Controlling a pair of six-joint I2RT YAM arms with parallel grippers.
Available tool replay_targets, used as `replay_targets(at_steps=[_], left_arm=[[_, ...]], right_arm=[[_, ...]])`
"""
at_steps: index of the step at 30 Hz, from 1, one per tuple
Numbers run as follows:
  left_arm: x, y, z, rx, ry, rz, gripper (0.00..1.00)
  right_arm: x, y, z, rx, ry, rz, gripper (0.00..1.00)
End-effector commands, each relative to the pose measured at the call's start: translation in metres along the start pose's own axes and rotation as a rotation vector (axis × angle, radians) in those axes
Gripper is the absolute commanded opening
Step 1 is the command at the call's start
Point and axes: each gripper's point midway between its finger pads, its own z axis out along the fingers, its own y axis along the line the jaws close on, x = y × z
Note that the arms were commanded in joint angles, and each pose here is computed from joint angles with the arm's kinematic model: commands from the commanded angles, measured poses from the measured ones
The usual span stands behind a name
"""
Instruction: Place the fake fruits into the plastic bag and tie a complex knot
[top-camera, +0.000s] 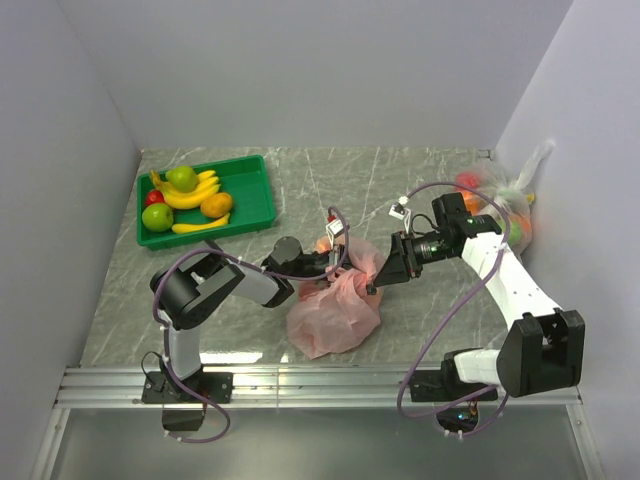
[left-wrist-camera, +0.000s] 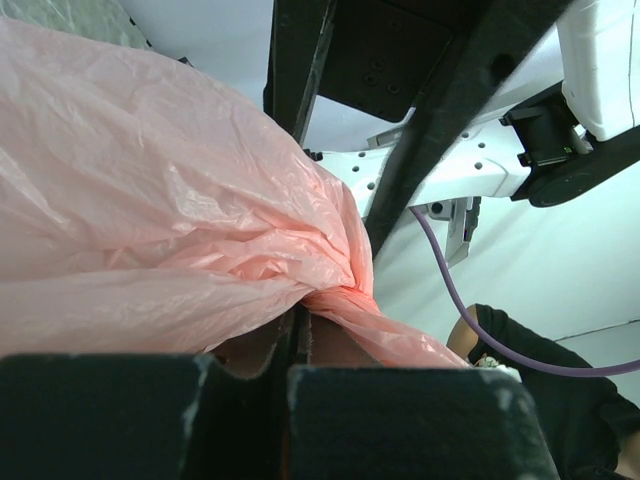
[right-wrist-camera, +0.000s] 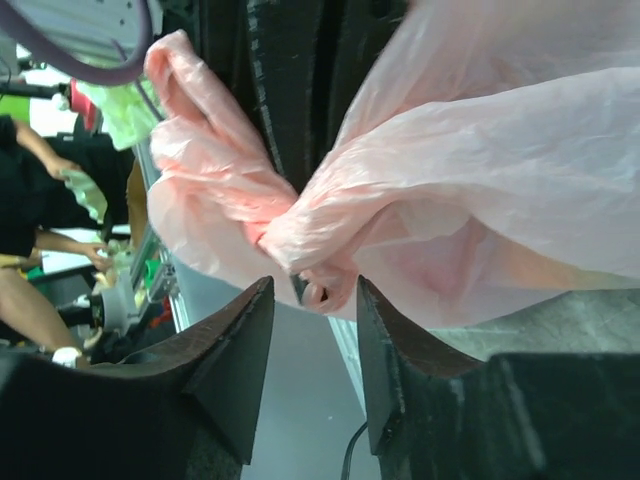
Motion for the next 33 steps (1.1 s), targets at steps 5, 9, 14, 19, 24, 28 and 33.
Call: replay_targets(at_steps=[5, 9, 14, 19, 24, 28, 33], left_arm=[[-0.01, -0.035, 0.006, 0.118, -0.025, 0.162, 0.0], [-0.01, -0.036, 0.006, 0.119, -0.025, 0.167, 0.01], [-0.009, -0.037, 0.006, 0.12, -0.023, 0.175, 0.02], [-0.008, -0.031, 0.002, 0.083, -0.016, 0.155, 0.22], [-0.006, -0.027, -0.007, 0.041, -0.027, 0.152, 0.27], [-0.006, -0.027, -0.008, 0.035, -0.026, 0.158, 0.21], [-0.006, -0.02, -0.011, 0.01, -0.023, 0.138, 0.17]], right_arm=[[-0.008, -0.01, 0.001, 0.037, -0.046, -0.023, 0.33], [-0.006, -0.014, 0.004, 0.032, -0.03, -0.014, 0.1], [-0.006, -0.013, 0.001, 0.043, -0.022, -0.041, 0.0], [-0.01, -0.011, -0.003, 0.054, -0.034, -0.069, 0.0], [-0.011, -0.009, -0.005, 0.05, -0.028, -0.077, 0.0], [-0.012, -0.01, -0.005, 0.055, -0.026, -0.083, 0.0], [-0.015, -0.008, -0.007, 0.056, -0.03, -0.095, 0.0]])
